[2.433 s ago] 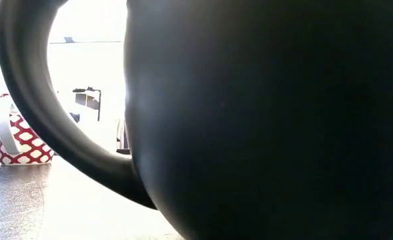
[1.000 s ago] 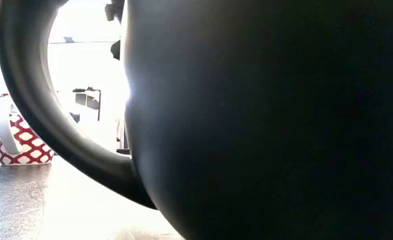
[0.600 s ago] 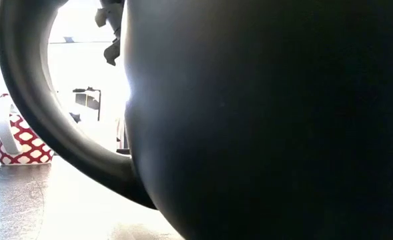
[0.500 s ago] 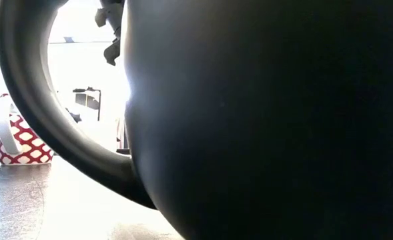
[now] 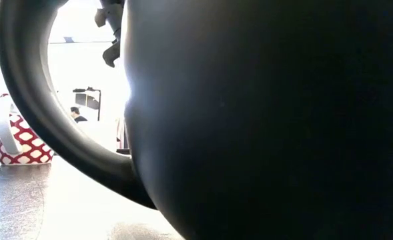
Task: Place coffee mugs
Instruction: Put the top blue patterned mug on the shelf
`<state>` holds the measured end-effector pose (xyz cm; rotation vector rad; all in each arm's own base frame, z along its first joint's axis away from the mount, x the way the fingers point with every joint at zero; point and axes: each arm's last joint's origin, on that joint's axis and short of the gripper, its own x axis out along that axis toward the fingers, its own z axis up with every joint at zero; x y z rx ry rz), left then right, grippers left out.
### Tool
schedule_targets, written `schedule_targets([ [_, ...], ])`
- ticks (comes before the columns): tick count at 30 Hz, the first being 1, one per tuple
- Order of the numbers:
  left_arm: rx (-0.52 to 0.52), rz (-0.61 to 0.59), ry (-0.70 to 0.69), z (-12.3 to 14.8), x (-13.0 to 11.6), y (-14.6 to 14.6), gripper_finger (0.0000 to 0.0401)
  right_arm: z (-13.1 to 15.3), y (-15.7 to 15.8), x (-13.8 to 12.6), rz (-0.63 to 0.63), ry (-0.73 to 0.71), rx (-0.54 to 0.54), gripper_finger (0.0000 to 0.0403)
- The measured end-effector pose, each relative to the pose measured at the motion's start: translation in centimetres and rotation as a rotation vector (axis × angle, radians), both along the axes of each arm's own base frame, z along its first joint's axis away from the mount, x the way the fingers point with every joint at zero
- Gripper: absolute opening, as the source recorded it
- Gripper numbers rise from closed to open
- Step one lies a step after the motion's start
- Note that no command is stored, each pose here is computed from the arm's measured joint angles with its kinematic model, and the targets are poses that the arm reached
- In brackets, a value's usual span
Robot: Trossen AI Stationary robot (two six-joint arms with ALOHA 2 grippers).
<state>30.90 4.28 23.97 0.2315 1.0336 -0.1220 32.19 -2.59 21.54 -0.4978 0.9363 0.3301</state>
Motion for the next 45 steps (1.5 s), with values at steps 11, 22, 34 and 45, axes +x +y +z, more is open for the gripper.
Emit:
schedule_targets([
  [11, 0.025, 0.008, 0.003, 0.0, 0.0, 0.2, 0.0128, 0.2, 0.1, -0.4, -0.004, 0.025, 0.012, 0.0016],
  [22, 0.033, 0.028, -0.016, 0.1, 0.1, 0.8, 0.0128, 3.3, 0.1, -3.4, -0.065, 0.036, 0.024, 0.0014],
  [34, 0.047, 0.026, -0.042, 0.2, 0.2, 1.1, 0.0128, 4.6, -2.6, -6.4, -0.264, 0.135, -0.117, 0.0013],
  [45, 0.055, 0.042, -0.045, 0.2, 0.1, 1.9, 0.0128, 4.6, -5.6, -7.8, -0.369, 0.194, -0.119, 0.0024],
])
